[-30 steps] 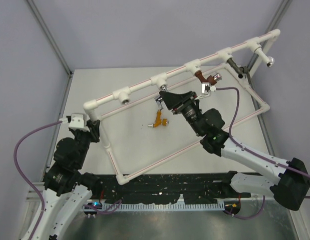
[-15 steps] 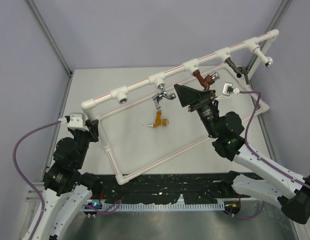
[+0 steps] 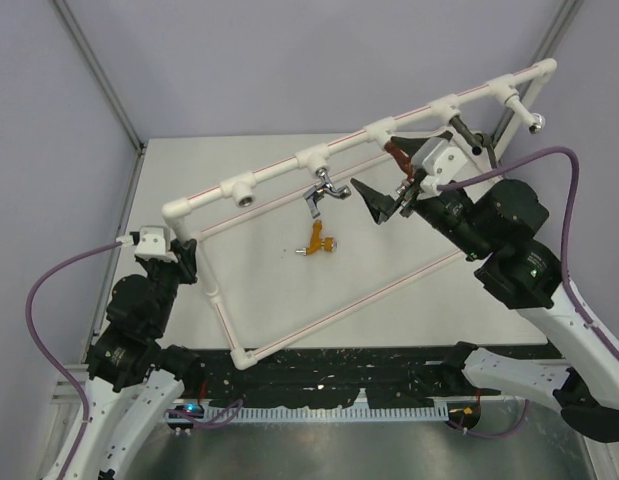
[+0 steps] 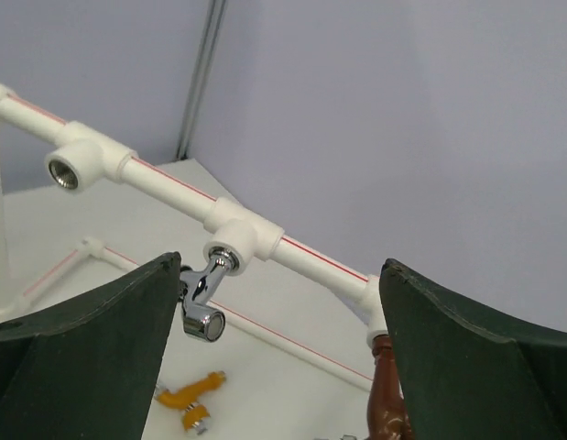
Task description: Install the water faucets
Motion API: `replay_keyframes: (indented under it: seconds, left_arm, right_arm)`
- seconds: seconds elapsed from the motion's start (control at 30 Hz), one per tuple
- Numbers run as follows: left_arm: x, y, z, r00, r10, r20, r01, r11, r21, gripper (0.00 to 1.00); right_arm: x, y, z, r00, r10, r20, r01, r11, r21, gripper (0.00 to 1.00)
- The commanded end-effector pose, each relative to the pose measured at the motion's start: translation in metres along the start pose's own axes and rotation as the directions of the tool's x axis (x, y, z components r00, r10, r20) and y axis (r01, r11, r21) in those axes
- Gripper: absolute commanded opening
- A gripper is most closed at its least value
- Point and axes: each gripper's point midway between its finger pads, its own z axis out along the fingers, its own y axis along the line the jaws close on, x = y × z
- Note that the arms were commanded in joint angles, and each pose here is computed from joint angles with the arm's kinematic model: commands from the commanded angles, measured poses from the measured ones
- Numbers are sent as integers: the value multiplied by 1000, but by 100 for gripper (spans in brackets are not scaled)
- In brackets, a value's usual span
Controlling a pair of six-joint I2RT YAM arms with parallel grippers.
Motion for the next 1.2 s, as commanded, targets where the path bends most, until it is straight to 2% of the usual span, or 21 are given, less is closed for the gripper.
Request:
replay_keyframes:
  seconds: [0.0,0.1,0.2,0.3,0.33,0.37,0.4,0.43,0.57,0.8,0.87,0.9,1.03,1.1,1.17]
  left_arm:
    - [26,-8,0,995,20,-102,-15,999,42,0]
    - [26,-7,0,994,20,-103,-16,999,38,0]
    - [26,-6,0,994,21,-105,-17,999,35,0]
    - [26,-7,0,994,21,-105,-17,999,36,0]
    - [26,-7,0,994,20,-103,-16,999,36,0]
    - [26,-6,0,994,20,-103,-17,999,35,0]
    - [26,-6,0,994,21,-105,-17,999,35,0]
    - [26,-6,0,994,21,-105,-17,999,35,0]
    - [26,-6,-1,994,20,-103,-17,999,33,0]
    - [24,-6,-2,995,17,-95,-14,999,37,0]
    - [24,-6,-2,995,17,-94,-14,999,37,0]
    - [24,-6,-2,995,19,-94,-16,999,37,0]
    - [24,-6,-2,996,17,-92,-13,999,37,0]
    - [24,-6,-2,996,17,-93,-14,999,37,0]
    - [24,-6,-2,995,19,-94,-16,999,37,0]
  right_arm:
    - [41,23,-8,876,-461,-142,418,873,-252,93]
    - [53,26,-9,774,-603,-193,542,789,-289,95]
    - [60,40,-4,668,-723,-178,644,681,-350,96]
    - [63,40,3,552,-813,-187,743,581,-333,95]
    - [65,37,7,520,-829,-205,768,559,-311,95]
    - [67,38,9,460,-865,-200,803,501,-323,95]
    - [68,36,11,433,-875,-218,822,482,-301,95]
    - [69,36,14,384,-899,-210,847,433,-307,95]
    - [77,35,27,275,-934,-226,896,334,-292,95]
    - [87,42,48,232,-943,-237,922,291,-255,84]
    - [92,43,51,231,-943,-240,920,292,-260,78]
    - [93,44,52,239,-941,-238,919,299,-256,72]
    - [102,41,57,307,-917,-255,898,368,-241,53]
    - [105,40,59,377,-888,-262,873,435,-220,42]
    - [102,38,62,491,-833,-255,827,538,-163,37]
